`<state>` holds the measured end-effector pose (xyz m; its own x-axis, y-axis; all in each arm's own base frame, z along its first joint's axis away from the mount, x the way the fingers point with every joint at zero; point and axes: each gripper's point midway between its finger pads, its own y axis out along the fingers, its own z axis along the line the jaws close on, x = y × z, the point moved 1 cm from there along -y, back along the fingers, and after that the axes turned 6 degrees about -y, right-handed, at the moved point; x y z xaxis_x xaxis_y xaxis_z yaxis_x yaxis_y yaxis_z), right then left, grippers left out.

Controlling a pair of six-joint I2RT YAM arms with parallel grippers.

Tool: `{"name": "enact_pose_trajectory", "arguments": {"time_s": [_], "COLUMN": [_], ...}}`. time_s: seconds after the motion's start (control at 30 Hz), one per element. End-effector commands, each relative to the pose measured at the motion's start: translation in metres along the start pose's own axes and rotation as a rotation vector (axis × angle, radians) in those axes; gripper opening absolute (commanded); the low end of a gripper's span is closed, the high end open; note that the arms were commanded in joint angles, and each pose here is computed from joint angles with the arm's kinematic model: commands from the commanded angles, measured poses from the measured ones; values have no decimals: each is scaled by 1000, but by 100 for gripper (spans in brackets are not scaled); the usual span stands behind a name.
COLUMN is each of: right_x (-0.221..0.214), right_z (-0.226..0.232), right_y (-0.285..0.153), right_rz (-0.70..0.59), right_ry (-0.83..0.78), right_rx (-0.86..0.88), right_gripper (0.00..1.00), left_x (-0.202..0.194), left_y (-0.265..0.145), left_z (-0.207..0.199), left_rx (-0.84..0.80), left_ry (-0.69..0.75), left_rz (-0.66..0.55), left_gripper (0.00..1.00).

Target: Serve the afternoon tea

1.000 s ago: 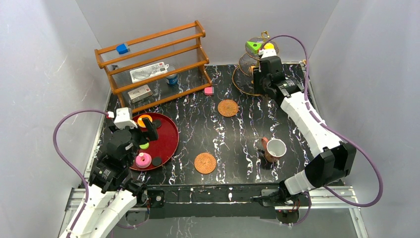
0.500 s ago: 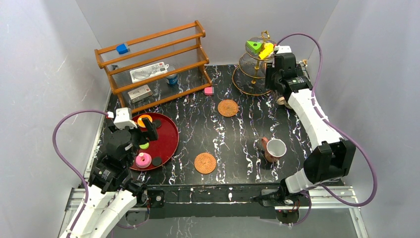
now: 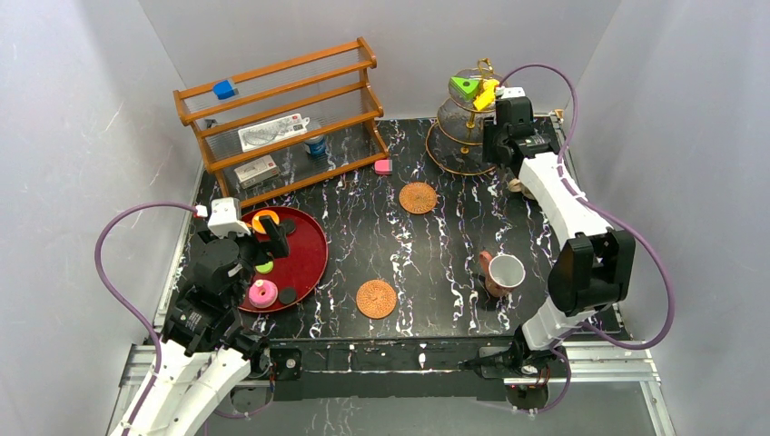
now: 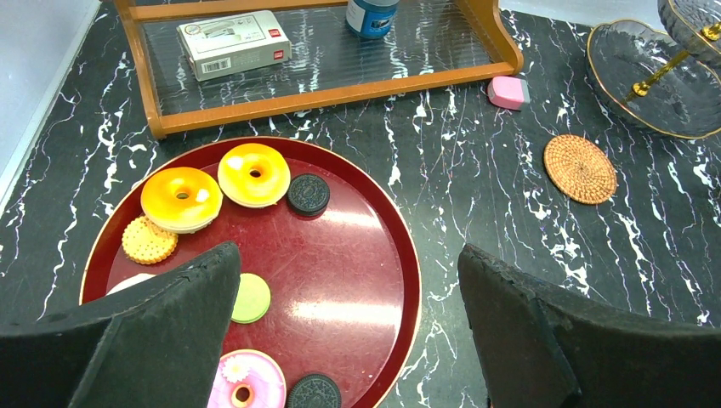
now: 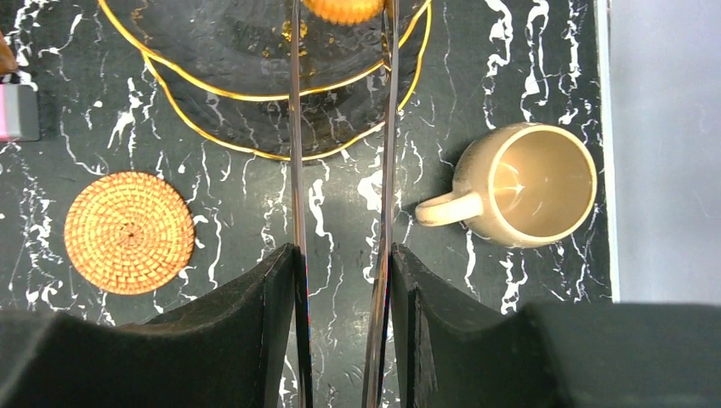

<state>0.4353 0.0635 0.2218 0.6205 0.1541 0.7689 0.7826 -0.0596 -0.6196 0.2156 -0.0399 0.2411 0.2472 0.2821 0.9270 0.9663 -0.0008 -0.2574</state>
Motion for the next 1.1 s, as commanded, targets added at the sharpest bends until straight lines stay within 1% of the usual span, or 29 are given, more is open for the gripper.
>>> {"name": "enact_pose_trajectory", "arguments": {"time_s": [0.0, 0.33, 0.5, 0.83, 1.07], "right_x": [43, 50, 51, 44, 30], "right_z": [-18, -22, -22, -6, 16], "right_y": [-6, -14, -23, -48, -73], "right_rz": [-119, -114, -114, -101, -94], "right_ry": [11, 16, 25, 80, 108], "right_rx": [-67, -81, -67, 50, 181], "right_gripper": [50, 54, 54, 51, 49], "left_x": [9, 9, 9, 10, 10], "left_y": [-2, -2, -2, -3, -3], "left_z": [-1, 0, -1, -1, -1], "left_rx": [-4, -3, -4, -8, -11], "left_ry": [-3, -6, -6, -11, -12], "left_rz": [-35, -39, -38, -42, -41], "left_gripper": [96, 96, 96, 96, 96]}}
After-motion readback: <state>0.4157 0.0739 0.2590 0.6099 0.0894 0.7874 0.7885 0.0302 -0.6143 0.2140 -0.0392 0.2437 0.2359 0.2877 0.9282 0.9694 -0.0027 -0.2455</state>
